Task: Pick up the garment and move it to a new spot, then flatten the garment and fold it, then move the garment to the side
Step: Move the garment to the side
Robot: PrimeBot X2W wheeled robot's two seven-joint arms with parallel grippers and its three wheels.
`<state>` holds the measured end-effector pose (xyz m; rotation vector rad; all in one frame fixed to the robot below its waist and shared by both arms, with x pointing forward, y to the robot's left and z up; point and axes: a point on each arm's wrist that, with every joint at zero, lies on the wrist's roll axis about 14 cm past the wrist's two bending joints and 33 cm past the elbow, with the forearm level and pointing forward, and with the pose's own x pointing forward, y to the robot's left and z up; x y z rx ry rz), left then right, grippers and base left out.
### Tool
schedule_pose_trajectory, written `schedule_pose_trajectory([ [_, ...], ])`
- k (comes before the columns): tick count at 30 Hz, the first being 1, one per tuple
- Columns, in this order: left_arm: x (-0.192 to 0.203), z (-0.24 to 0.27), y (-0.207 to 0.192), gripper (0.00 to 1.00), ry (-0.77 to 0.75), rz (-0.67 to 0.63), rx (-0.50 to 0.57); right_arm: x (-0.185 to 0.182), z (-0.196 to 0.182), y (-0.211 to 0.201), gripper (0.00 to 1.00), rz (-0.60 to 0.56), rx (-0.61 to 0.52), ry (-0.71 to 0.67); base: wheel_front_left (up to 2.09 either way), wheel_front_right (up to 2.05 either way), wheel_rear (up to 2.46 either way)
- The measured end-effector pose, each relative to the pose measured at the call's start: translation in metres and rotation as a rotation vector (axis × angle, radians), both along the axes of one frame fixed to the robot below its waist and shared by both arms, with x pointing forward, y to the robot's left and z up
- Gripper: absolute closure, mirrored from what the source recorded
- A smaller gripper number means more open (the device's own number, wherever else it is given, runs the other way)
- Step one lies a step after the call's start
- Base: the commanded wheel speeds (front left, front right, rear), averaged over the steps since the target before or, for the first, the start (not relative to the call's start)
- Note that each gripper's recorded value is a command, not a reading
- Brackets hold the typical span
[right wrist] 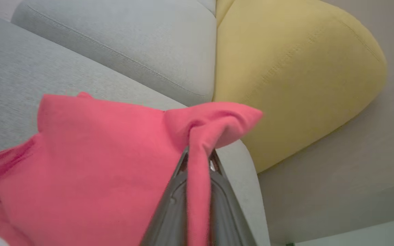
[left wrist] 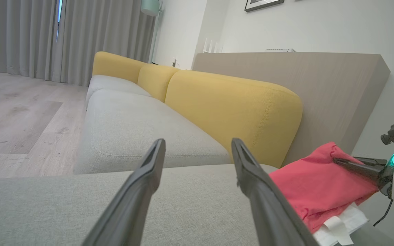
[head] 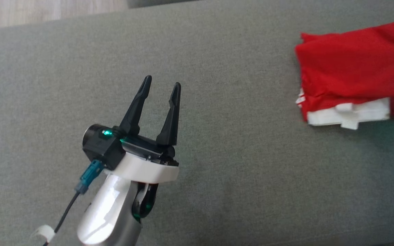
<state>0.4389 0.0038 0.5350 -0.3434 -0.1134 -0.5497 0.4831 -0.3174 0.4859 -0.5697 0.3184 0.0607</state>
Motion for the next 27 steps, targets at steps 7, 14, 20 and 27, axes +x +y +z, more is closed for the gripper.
schedule_pose_trajectory([
  [7, 0.014, -0.011, 0.003, 0.0, 0.019, 0.006, 0.0, 0.009, -0.006, -0.038, 1.0, -0.082, -0.043, 0.05, 0.0, 0.0, 0.0],
  [14, 0.019, -0.027, 0.014, 0.0, 0.058, 0.034, 0.012, 0.017, -0.021, -0.057, 1.0, -0.124, -0.086, 0.1, 0.0, 0.0, 0.0],
  [20, 0.022, -0.024, 0.019, 0.0, 0.049, 0.043, 0.015, 0.015, -0.021, -0.066, 0.0, -0.167, -0.073, 0.087, 0.0, 0.0, 0.0],
  [27, 0.023, -0.003, 0.035, 0.0, 0.003, 0.098, 0.009, 0.022, 0.014, -0.045, 0.0, -0.146, -0.009, -0.054, 0.0, 0.0, 0.0],
])
